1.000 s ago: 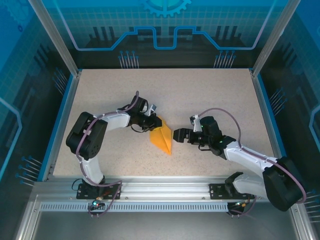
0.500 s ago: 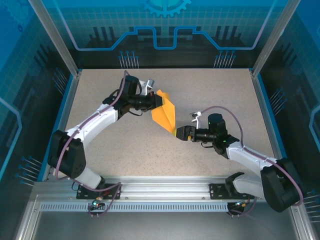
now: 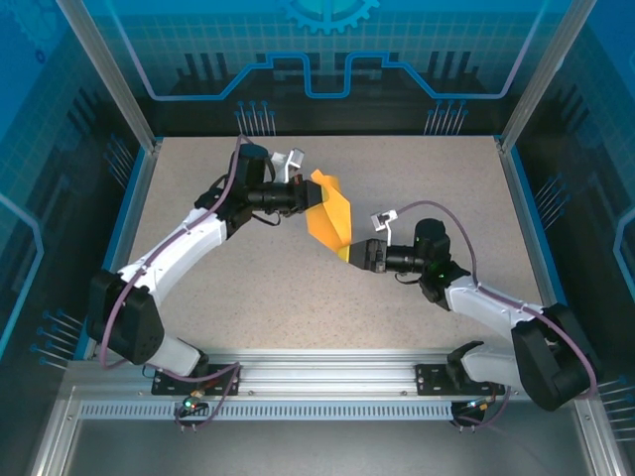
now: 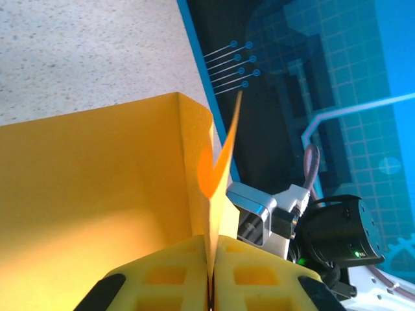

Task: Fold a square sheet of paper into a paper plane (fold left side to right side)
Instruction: Turn over the paper at the center of the table.

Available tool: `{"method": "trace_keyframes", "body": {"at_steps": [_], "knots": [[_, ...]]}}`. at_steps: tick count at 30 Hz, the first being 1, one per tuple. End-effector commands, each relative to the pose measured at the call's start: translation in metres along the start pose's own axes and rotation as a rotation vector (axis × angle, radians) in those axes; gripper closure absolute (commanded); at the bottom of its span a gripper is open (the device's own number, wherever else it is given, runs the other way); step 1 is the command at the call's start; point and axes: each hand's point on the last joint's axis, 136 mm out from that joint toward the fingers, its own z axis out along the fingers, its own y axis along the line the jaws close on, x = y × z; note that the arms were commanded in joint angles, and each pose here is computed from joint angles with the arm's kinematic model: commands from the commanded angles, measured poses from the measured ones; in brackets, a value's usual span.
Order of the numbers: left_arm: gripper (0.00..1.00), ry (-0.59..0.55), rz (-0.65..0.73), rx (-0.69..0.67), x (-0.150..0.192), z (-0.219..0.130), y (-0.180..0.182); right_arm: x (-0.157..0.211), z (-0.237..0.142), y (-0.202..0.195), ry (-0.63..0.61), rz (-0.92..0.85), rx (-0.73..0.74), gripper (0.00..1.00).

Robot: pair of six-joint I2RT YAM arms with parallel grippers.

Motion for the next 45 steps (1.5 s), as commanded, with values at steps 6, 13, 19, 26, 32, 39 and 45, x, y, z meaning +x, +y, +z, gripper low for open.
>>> {"method": "trace_keyframes", "body": {"at_steps": [6,13,19,26,32,39,45], "knots": [[0.9,0.035,-0.001,0.097,0.011,-0.004,-0.019,-0.027,0.0,0.045,-0.039,-0.088,-0.082,0.2],[0.89,0.044,-0.002,0.092,0.016,-0.003,-0.015,-0.039,-0.008,0.056,-0.075,-0.125,-0.073,0.39],[0.89,0.051,-0.002,0.098,0.018,-0.002,-0.012,-0.04,-0.009,0.056,-0.078,-0.122,-0.064,0.56],[0.81,0.046,0.009,0.104,0.017,-0.004,-0.015,-0.036,-0.008,0.045,-0.063,-0.092,-0.019,0.73],[0.7,0.032,0.046,0.046,0.017,-0.009,-0.01,-0.031,-0.008,0.033,-0.049,-0.07,0.022,0.86],[0.36,-0.03,0.097,-0.107,0.019,-0.034,0.008,-0.021,-0.013,0.014,-0.015,-0.078,0.158,0.91],[0.14,-0.145,0.117,-0.209,0.02,-0.069,0.02,-0.009,-0.024,-0.005,0.069,-0.183,0.418,0.94]]}}
